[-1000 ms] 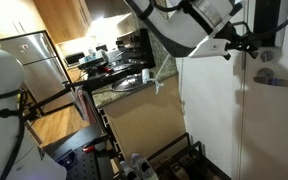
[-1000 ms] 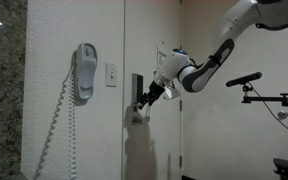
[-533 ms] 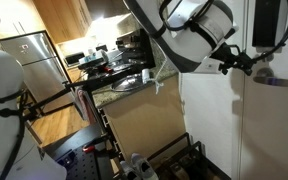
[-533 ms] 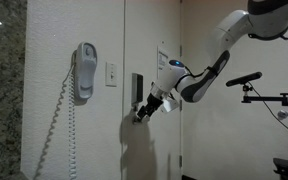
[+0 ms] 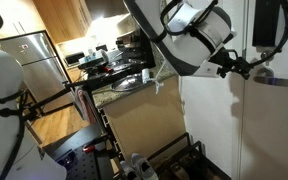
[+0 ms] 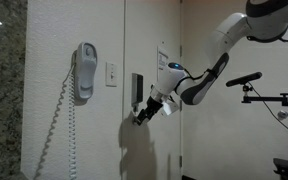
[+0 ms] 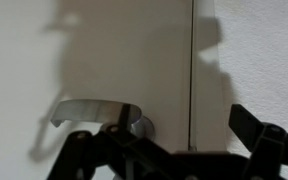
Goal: Turn the lock on the door
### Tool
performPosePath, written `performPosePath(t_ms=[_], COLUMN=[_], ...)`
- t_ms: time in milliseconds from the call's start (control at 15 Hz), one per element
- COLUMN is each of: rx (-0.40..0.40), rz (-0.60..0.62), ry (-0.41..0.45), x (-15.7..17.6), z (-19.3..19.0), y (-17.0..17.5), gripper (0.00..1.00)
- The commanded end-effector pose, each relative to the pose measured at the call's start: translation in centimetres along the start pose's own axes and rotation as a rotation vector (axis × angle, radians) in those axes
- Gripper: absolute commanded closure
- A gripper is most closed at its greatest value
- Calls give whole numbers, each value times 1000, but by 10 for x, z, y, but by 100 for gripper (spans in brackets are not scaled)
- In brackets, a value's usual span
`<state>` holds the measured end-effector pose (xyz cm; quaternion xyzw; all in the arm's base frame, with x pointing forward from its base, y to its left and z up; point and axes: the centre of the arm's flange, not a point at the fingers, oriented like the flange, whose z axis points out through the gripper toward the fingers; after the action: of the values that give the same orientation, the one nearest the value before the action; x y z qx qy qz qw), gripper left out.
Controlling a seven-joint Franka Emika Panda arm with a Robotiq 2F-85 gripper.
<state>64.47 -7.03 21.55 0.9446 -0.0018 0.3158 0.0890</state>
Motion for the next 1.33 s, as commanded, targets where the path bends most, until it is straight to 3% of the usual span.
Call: performPosePath(t_ms=[0, 467, 1267], rx=[-47, -75, -52], rz=[-7, 25, 114], ry=[70, 189, 304], x=[1, -5, 2], z=[-5, -20, -29], y=[0, 11, 38], gripper=[0, 0, 0])
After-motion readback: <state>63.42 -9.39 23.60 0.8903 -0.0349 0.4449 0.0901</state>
